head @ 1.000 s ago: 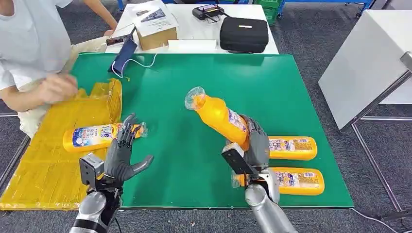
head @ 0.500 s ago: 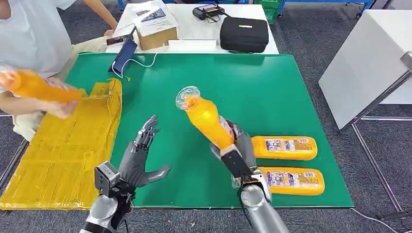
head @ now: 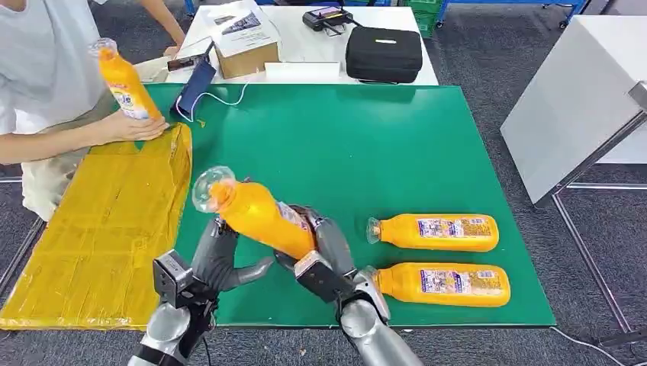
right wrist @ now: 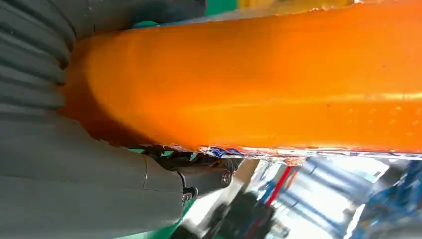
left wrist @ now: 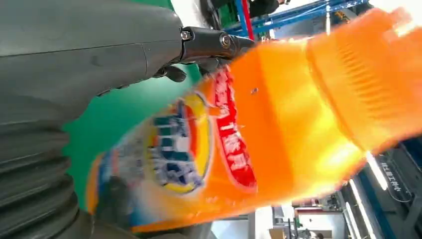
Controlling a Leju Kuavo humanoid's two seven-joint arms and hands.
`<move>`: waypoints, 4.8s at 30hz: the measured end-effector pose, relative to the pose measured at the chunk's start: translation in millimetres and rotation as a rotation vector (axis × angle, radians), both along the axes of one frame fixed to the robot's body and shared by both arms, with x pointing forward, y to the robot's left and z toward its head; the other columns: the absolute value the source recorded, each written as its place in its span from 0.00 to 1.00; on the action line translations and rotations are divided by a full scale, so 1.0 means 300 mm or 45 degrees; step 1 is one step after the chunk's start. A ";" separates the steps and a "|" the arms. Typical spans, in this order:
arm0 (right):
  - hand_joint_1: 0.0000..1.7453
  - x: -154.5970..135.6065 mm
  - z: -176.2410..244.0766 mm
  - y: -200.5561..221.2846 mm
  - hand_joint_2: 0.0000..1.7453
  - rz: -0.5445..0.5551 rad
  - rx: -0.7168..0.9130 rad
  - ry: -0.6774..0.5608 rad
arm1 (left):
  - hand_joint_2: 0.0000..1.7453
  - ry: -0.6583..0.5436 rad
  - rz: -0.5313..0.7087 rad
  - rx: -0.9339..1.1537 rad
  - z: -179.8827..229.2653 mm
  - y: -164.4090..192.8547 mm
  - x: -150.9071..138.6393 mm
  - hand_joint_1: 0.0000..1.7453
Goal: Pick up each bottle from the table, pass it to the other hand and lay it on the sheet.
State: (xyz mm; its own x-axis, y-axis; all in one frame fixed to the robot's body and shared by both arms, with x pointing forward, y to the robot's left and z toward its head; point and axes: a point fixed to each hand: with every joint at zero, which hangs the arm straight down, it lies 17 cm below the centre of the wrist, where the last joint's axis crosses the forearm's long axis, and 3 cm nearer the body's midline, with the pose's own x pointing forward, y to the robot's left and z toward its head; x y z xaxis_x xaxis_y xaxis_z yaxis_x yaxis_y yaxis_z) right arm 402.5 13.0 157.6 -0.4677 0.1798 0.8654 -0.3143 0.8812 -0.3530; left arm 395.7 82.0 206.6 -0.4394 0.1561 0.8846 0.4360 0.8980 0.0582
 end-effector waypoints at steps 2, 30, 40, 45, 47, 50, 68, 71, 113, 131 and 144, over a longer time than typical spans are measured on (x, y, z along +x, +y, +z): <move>0.97 -0.026 0.016 0.043 1.00 0.040 -0.007 -0.023 | 1.00 0.001 0.000 0.001 0.000 0.000 0.008 0.00; 1.00 -0.062 0.018 0.179 1.00 0.139 -0.133 -0.097 | 1.00 0.194 0.014 -0.202 -0.045 0.068 0.118 1.00; 0.00 -0.041 0.021 0.149 1.00 0.072 -0.125 -0.114 | 1.00 0.060 0.382 -0.074 -0.019 0.185 0.174 1.00; 0.00 -0.057 0.055 0.104 1.00 0.042 -0.062 -0.139 | 1.00 -0.109 0.751 0.109 0.047 0.351 0.230 1.00; 0.00 -0.055 0.065 0.090 1.00 0.035 -0.045 -0.140 | 1.00 -0.140 0.795 0.146 0.058 0.368 0.233 1.00; 0.00 -0.056 0.097 0.048 1.00 0.066 0.118 -0.061 | 1.00 -0.311 1.028 0.432 0.087 0.417 0.236 1.00; 0.00 0.016 0.228 -0.263 1.00 -0.028 0.274 -0.113 | 1.00 -0.427 1.439 1.824 -0.179 0.769 0.369 1.00; 0.00 0.019 0.233 -0.276 1.00 -0.035 0.270 -0.122 | 1.00 -0.461 1.380 1.907 -0.222 0.774 0.375 1.00; 0.00 0.136 0.144 -0.415 1.00 -0.212 0.005 -0.110 | 1.00 -0.264 1.153 1.886 -0.448 0.850 0.362 0.00; 0.00 0.178 0.067 -0.539 1.00 -0.386 -0.336 -0.171 | 1.00 -0.112 1.180 1.814 -0.521 0.929 0.319 0.00; 0.00 0.177 -0.128 -0.751 1.00 -0.503 -0.930 -0.157 | 1.00 0.184 1.051 0.693 -0.442 0.929 0.184 0.00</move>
